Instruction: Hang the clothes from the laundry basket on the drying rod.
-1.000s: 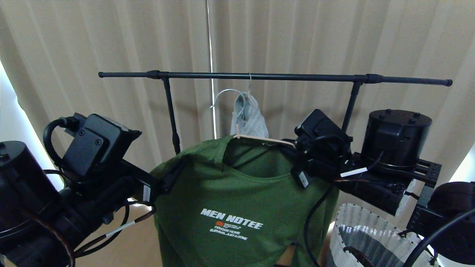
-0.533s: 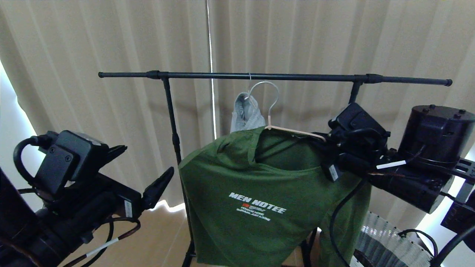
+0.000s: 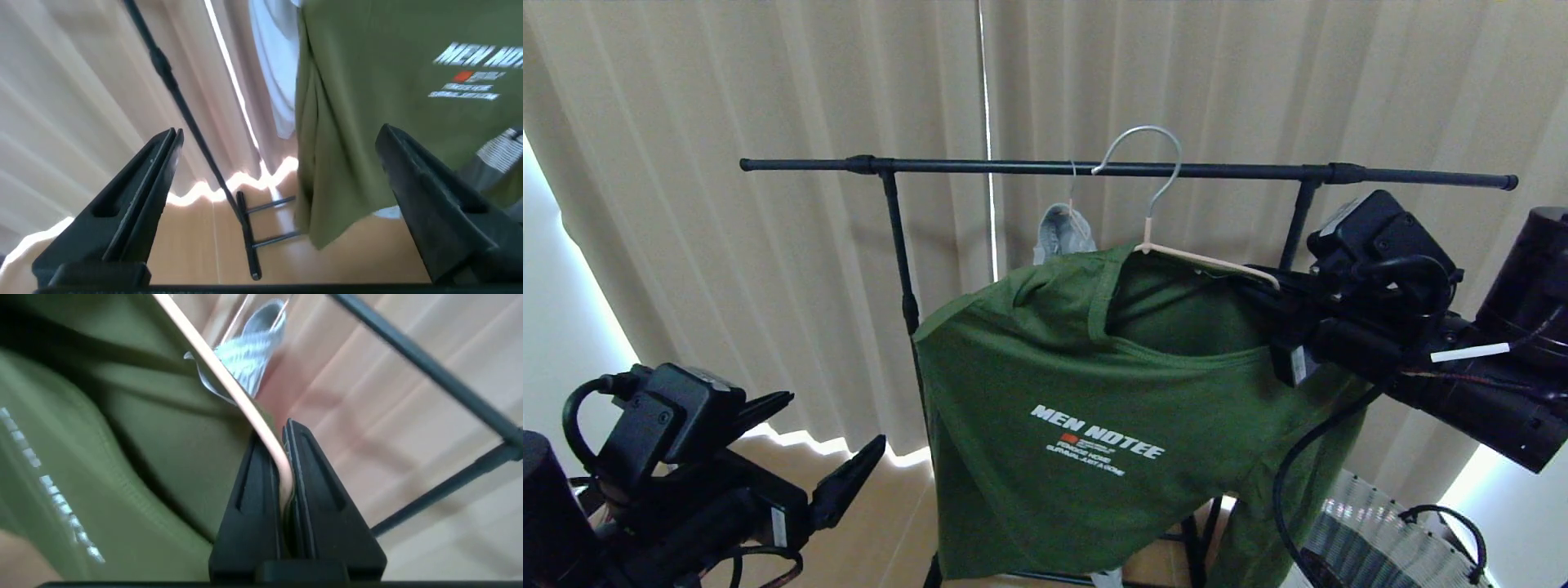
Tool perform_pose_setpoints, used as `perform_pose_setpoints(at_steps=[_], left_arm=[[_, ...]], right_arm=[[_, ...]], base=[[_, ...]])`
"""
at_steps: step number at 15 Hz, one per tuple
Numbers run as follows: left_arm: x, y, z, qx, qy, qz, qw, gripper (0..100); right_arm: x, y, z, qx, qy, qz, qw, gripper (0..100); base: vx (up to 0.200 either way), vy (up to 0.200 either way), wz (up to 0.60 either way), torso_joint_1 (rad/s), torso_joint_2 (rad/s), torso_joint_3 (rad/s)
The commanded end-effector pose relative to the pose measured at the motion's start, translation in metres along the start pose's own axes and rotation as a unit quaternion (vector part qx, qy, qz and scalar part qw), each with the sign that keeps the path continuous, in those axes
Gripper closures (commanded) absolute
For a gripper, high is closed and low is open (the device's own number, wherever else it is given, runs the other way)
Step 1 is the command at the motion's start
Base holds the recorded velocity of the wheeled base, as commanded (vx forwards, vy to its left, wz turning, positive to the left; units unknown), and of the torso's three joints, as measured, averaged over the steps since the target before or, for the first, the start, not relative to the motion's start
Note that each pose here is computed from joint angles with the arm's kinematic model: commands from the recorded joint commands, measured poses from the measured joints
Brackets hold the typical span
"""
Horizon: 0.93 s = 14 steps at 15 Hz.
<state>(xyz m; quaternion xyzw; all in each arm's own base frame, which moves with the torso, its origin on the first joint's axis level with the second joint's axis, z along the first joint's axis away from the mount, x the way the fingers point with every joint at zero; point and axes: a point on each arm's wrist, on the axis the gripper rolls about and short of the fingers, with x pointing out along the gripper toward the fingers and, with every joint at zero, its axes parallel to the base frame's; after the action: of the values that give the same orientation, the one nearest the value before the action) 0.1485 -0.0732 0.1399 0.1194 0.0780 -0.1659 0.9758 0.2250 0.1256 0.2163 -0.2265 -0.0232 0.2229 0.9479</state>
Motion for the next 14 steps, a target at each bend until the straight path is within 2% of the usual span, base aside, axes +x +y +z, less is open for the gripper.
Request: perform_pose_setpoints(at_steps=[1, 6, 10, 13, 14], left_arm=[[0.011, -0.001, -0.002, 0.001, 0.015, 0.001, 0.9999, 0], [0.039, -0.001, 0.019, -0.001, -0.007, 0.005, 1.0, 0], [0.034, 0.005, 0.011, -0.002, 0.008, 0.019, 0.9998, 0], [0.028, 0.008, 0.012, -0.006, 0.0, 0.025, 0.9997, 0], [0.027, 0.015, 0.013, -0.009, -0.007, 0.029, 0.9995, 0]], right_arm=[[-0.008, -0.003, 0.009, 0.001, -0.02, -0.002, 0.9998, 100], [-0.013, -0.001, 0.016, 0.001, -0.042, 0.018, 0.9989, 100], [-0.018, -0.004, 0.02, 0.003, -0.053, 0.016, 0.9985, 100], [-0.018, -0.005, 0.022, 0.003, -0.056, 0.014, 0.9983, 100], [-0.017, -0.006, 0.023, 0.004, -0.058, 0.014, 0.9982, 100]], base=[[0.0, 0.0, 0.0, 0.0, 0.0, 0.0], [0.0, 0.0, 0.0, 0.0, 0.0, 0.0], [0.0, 0.0, 0.0, 0.0, 0.0, 0.0], [0.0, 0.0, 0.0, 0.0, 0.0, 0.0], [0.0, 0.0, 0.0, 0.0, 0.0, 0.0]])
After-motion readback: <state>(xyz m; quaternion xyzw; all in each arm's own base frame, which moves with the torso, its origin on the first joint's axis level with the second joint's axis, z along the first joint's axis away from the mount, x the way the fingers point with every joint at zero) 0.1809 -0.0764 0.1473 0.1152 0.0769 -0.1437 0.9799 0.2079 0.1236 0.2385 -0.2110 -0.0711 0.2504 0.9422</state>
